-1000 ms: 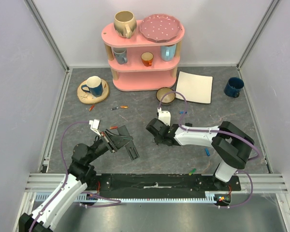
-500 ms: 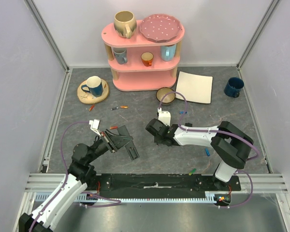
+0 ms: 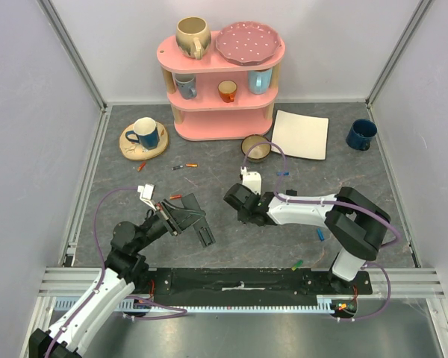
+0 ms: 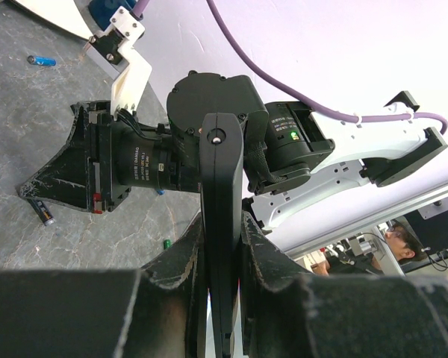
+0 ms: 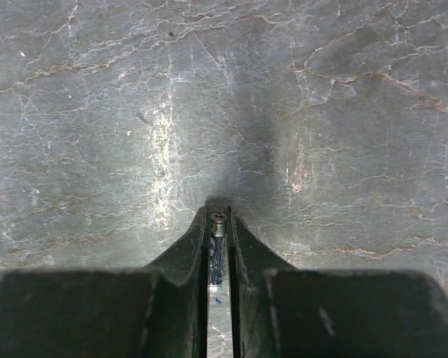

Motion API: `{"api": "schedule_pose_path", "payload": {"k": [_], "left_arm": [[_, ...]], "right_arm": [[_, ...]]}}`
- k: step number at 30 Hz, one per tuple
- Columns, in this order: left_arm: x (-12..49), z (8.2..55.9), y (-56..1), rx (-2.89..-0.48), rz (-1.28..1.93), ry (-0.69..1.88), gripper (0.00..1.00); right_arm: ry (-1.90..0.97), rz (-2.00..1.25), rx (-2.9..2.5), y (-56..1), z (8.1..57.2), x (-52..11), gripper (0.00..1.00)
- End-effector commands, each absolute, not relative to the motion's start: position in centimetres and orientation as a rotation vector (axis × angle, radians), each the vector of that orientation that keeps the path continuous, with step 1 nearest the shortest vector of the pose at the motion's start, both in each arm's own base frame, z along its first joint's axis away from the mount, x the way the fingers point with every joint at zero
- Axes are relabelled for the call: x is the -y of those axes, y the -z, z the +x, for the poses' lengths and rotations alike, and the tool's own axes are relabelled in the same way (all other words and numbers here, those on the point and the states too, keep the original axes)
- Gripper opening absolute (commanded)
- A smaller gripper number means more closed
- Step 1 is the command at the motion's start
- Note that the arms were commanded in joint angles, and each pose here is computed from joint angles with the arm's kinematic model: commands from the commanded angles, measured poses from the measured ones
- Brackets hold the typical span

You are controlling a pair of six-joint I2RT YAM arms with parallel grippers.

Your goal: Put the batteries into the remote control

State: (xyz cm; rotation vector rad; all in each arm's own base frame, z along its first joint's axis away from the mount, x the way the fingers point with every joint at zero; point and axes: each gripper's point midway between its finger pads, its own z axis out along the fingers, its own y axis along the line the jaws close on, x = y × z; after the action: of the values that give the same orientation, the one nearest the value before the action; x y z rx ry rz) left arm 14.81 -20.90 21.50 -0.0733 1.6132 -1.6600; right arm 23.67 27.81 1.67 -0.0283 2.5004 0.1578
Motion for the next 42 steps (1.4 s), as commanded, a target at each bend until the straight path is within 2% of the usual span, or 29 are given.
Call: {"api": "schedule_pose_path", "payload": {"k": [1,7,14,23,31,37,38,42], "left_arm": [[20.7,14.7,-13.9,-1.753,-0.127,1.613,0.02],[20.7,14.7,-13.9,-1.755,-0.129,1.614,0.02],[20.7,14.7,-13.9,-1.754,-0.132,1.614,0.02],[20.7,14.7,-13.7,-1.758,-0.132,1.614,0.02],[20.8,14.7,-13.9,-1.754,-0.129,1.617,0.02],[20.7,14.9,-14.3,-1.741,-0.125,1.611,0.02],[20.8,14.9,-14.3,-1.746,-0.126,1.611,0.02],[20.9,15.3,-14.9,-1.744,-0.122,1.603,0.02]], "right_arm": [[-0.116,-0.093,-2.541,-0.7,23.1,-27.8,0.15],[-0.106,-0.107,-2.567,-0.6,22.8,-27.9,0.35],[-0.098,-0.097,-2.589,-0.5,22.2,-27.5,0.38],[-0.08,-0.095,-2.614,-0.2,21.1,-26.9,0.36],[-0.073,-0.106,-2.63,0.4,20.7,-26.8,0.27],[-0.083,-0.115,-2.624,0.5,20.7,-26.9,0.08],[-0.097,-0.109,-2.61,-0.1,20.9,-27.0,0.0],[-0.194,-0.107,-2.471,-4.1,22.6,-27.7,0.0]]}}
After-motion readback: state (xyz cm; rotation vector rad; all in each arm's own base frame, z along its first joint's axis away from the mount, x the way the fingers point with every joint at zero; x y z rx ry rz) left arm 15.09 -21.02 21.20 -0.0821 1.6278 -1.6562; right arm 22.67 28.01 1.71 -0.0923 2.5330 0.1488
